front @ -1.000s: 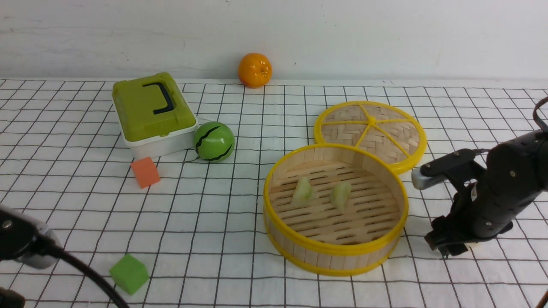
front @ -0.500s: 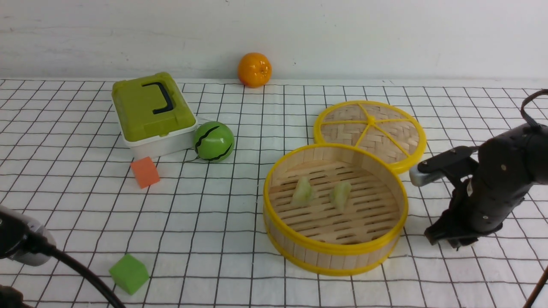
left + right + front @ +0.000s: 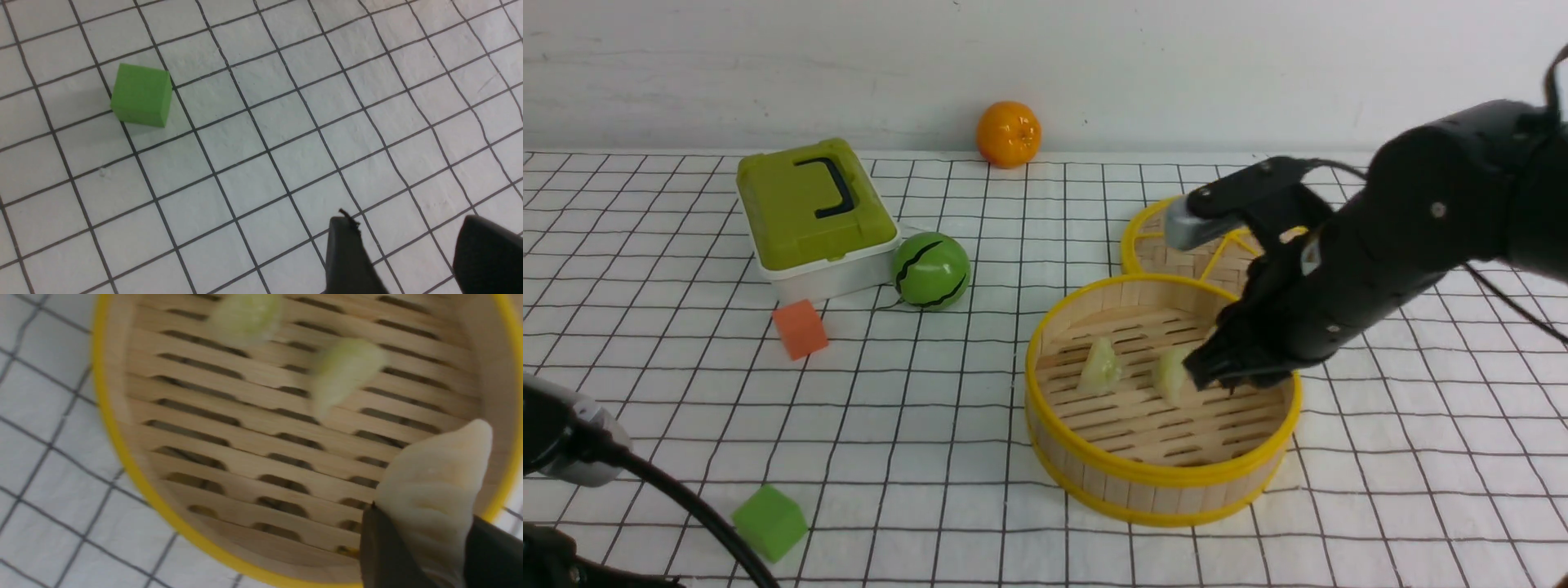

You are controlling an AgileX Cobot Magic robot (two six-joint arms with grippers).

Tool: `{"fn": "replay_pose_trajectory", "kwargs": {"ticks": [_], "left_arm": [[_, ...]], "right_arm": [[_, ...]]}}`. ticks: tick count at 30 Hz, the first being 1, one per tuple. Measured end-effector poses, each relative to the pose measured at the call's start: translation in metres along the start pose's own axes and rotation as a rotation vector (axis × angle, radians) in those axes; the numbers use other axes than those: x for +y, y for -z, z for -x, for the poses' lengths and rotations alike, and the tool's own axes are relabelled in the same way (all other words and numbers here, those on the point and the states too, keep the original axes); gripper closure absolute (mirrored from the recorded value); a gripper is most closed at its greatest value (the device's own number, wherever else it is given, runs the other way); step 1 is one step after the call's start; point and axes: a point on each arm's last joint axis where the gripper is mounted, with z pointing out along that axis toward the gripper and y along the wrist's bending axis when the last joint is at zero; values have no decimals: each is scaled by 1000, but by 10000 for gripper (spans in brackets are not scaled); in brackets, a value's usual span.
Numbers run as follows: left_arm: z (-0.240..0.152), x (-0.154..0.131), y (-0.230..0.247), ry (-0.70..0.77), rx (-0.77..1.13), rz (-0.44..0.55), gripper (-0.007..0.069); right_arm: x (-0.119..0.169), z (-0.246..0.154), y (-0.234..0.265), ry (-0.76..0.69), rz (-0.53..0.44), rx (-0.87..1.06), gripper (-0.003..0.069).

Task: Put the dumplings into the steamer on the table with the white tablecloth.
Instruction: 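Place the dumpling in the bamboo steamer basket with the right gripper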

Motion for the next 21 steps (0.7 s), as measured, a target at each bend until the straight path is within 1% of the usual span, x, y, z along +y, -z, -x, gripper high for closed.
{"fn": "replay_pose_trajectory", "kwargs": {"ticks": [1, 3, 7, 10, 11, 12, 13, 14, 16, 17, 18, 21], "left_arm": [[-1, 0, 0, 2, 7, -2, 271], [-2, 0, 0, 4, 21, -1, 271], [-8, 1, 0, 3, 84, 10, 271], [-13, 2, 2, 3, 134, 19, 271], [-17, 3, 4, 2, 141, 21, 271], [-20, 3, 6, 0, 141, 22, 271], [-20, 3, 7, 0, 138, 22, 271], [-24, 4, 12, -4, 120, 22, 271], [-31, 6, 20, -8, 77, 17, 271], [-33, 6, 22, -9, 67, 15, 271], [-41, 8, 29, -12, 24, 9, 271], [-52, 10, 42, -16, -54, -5, 272]], "right_arm": [[9, 0, -11, 20, 14, 9, 482], [15, -1, -31, 19, 23, 27, 482], [16, -2, -60, -21, 22, 53, 480], [15, -4, -72, -40, 21, 71, 426], [15, -4, -74, -43, 21, 71, 387], [15, -3, -74, -43, 21, 67, 352], [15, -3, -74, -43, 21, 66, 352], [15, 0, -72, -43, 22, 55, 307], [16, 6, -63, -42, 24, 43, 256], [16, 6, -62, -41, 24, 42, 251], [16, 11, -51, -40, 27, 39, 242], [17, 16, -21, -37, 31, 17, 251]]}}
